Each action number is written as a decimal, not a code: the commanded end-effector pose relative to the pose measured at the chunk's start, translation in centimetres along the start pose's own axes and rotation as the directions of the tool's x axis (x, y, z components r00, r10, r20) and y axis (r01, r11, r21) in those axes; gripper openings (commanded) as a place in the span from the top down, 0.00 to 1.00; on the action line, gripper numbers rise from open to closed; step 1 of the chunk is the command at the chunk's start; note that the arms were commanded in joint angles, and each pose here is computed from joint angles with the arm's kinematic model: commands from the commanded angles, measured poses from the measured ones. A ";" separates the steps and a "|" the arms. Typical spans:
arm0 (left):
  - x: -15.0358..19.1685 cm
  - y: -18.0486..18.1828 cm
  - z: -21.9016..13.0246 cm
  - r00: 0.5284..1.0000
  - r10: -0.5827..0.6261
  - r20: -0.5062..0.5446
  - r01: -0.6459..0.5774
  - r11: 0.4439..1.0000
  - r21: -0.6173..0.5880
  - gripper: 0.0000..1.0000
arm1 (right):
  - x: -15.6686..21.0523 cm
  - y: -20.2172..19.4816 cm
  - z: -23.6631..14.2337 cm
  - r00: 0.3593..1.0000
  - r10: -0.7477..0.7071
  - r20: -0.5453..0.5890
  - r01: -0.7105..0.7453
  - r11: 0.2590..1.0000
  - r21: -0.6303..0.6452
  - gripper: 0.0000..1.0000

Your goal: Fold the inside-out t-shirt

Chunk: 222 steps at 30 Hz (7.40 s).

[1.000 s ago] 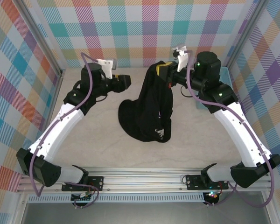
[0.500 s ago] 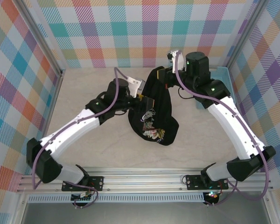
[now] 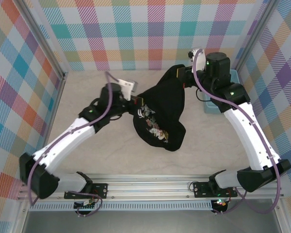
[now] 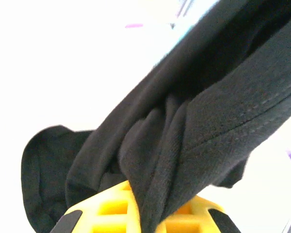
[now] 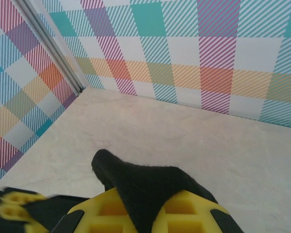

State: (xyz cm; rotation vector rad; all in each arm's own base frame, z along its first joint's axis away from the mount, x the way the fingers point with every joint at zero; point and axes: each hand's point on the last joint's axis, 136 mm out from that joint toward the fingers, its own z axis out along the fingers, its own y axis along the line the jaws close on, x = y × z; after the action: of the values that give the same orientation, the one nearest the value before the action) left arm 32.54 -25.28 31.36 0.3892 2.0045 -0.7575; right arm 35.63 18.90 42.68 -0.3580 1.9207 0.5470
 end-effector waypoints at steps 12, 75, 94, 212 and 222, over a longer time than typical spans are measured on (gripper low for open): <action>-1.8 0.9 -3.2 0.991 -0.053 0.119 0.050 0.998 0.031 1.00 | -5.9 3.6 -2.4 0.975 -0.038 0.218 0.079 0.980 -0.181 1.00; 11.3 -8.9 16.7 0.951 0.115 -0.288 0.015 0.910 0.414 0.47 | 15.1 -4.9 1.6 0.962 0.158 -0.223 -0.171 0.984 -0.040 1.00; -1.5 -7.2 3.2 0.997 0.075 0.036 -0.083 0.917 0.390 1.00 | 9.6 -3.9 1.0 0.992 0.111 -0.054 -0.116 0.988 -0.104 0.98; 2.8 14.1 -3.9 0.918 -0.387 0.083 0.384 0.816 -0.433 1.00 | 33.4 13.9 11.0 0.789 -0.353 -0.504 0.075 0.868 -0.491 0.29; 2.0 14.1 -4.6 0.921 -0.376 0.106 0.383 0.815 -0.436 1.00 | 40.2 16.1 14.0 0.713 -0.489 -0.503 0.187 0.824 -0.535 0.47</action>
State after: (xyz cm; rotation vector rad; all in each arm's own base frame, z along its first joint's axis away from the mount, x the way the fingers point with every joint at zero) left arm 35.73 -11.94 23.92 -0.2933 2.2537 -0.4733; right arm 21.40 38.74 3.82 -1.3373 2.3327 0.6799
